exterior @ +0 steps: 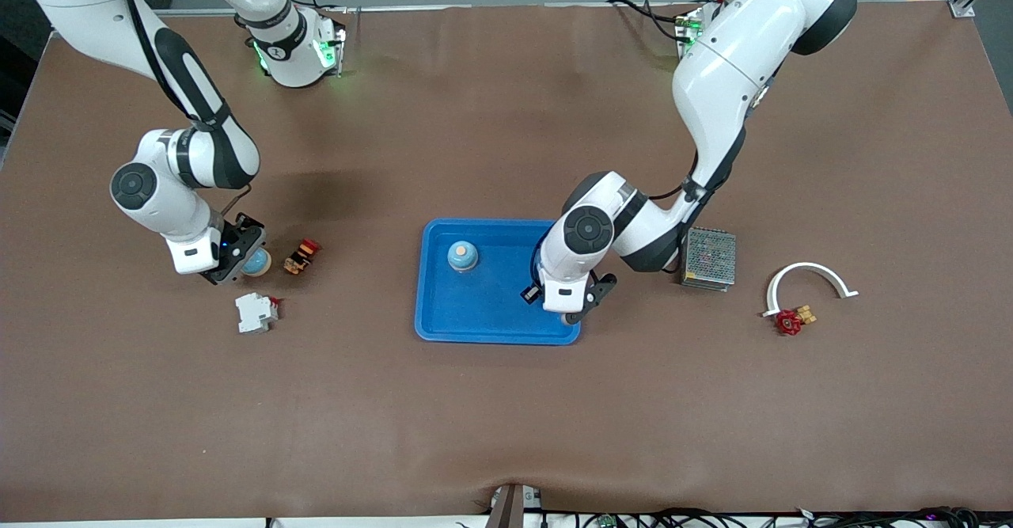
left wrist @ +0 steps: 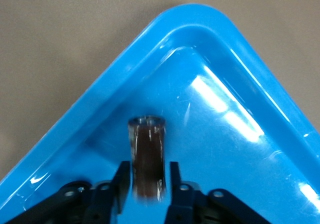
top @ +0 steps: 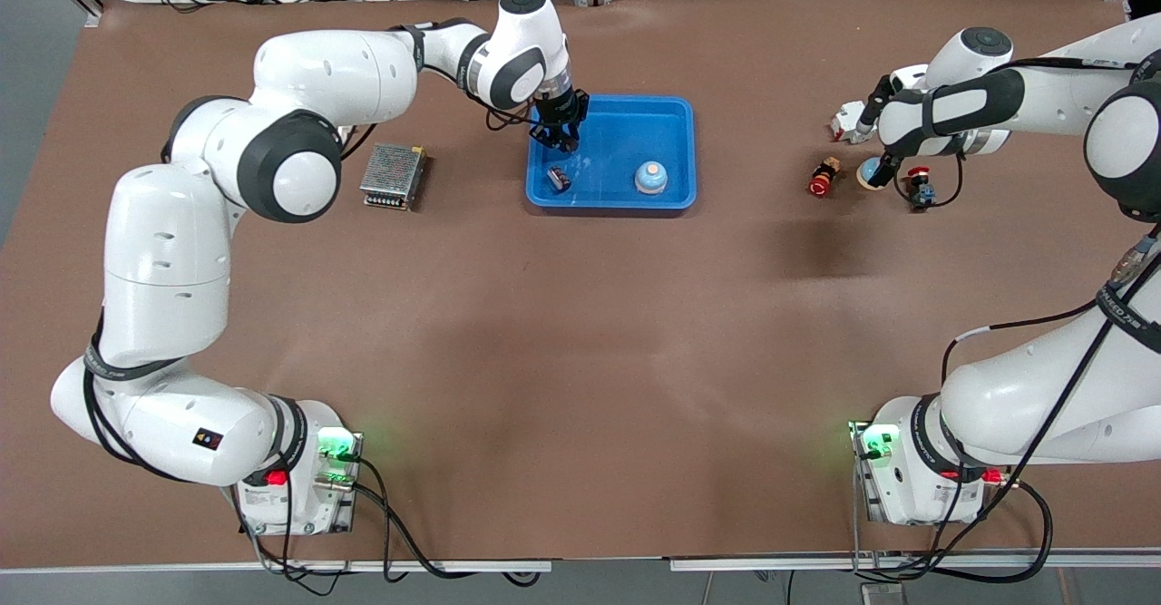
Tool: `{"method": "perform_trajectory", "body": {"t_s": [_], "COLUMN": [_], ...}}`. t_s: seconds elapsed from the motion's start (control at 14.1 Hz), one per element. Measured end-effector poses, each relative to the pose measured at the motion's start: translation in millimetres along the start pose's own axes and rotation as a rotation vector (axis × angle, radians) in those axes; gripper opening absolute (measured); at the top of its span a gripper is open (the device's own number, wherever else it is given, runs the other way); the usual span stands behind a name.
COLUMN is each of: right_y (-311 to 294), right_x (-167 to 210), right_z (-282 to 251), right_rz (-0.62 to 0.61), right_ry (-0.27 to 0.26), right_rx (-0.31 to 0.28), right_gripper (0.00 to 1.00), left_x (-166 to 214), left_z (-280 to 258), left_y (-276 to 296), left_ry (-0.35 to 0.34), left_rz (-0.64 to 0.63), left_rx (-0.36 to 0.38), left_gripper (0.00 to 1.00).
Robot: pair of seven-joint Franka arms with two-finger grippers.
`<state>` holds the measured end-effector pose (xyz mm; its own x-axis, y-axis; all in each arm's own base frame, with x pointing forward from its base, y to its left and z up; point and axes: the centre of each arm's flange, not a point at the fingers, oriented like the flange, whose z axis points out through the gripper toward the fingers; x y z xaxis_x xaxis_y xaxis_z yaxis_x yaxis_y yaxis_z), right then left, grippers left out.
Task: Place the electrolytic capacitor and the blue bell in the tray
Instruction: 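Release the capacitor in the tray while the right gripper grasps the bell, then return the left gripper to rest while the right gripper lifts the bell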
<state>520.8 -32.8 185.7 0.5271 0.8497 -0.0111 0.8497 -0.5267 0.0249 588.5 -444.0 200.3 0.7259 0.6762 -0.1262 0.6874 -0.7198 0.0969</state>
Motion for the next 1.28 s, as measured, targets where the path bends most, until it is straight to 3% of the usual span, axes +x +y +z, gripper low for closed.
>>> {"method": "perform_trajectory", "body": {"t_s": [0.28, 0.43, 0.64, 1.13, 1.21, 1.28], "right_y": [-3, -4, -4, -4, -4, -4], "right_x": [0, 0, 0, 1, 1, 1], "right_z": [14, 18, 19, 19, 19, 19], "right_rz": [-0.001, -0.002, -0.003, -0.004, -0.004, -0.005], "right_ry": [0.002, 0.002, 0.004, 0.005, 0.005, 0.005], "right_rx": [0.001, 0.003, 0.0, -0.001, -0.001, -0.001], "right_gripper": [1.0, 1.0, 1.0, 0.96, 0.9, 0.78], "left_x": [10, 22, 58, 147, 157, 167], "left_z": [-24, -56, -142, -299, -318, -336], "left_y": [9, 10, 5, -68, -82, -97], "left_ry": [0.016, 0.046, 0.122, 0.194, 0.193, 0.19], "left_rz": [-0.01, -0.005, 0.073, 0.326, 0.352, 0.382], "left_rx": [-0.028, -0.018, -0.041, 0.084, 0.11, 0.137], "left_gripper": [0.85, 1.0, 1.0, 1.0, 1.0, 1.0]}}
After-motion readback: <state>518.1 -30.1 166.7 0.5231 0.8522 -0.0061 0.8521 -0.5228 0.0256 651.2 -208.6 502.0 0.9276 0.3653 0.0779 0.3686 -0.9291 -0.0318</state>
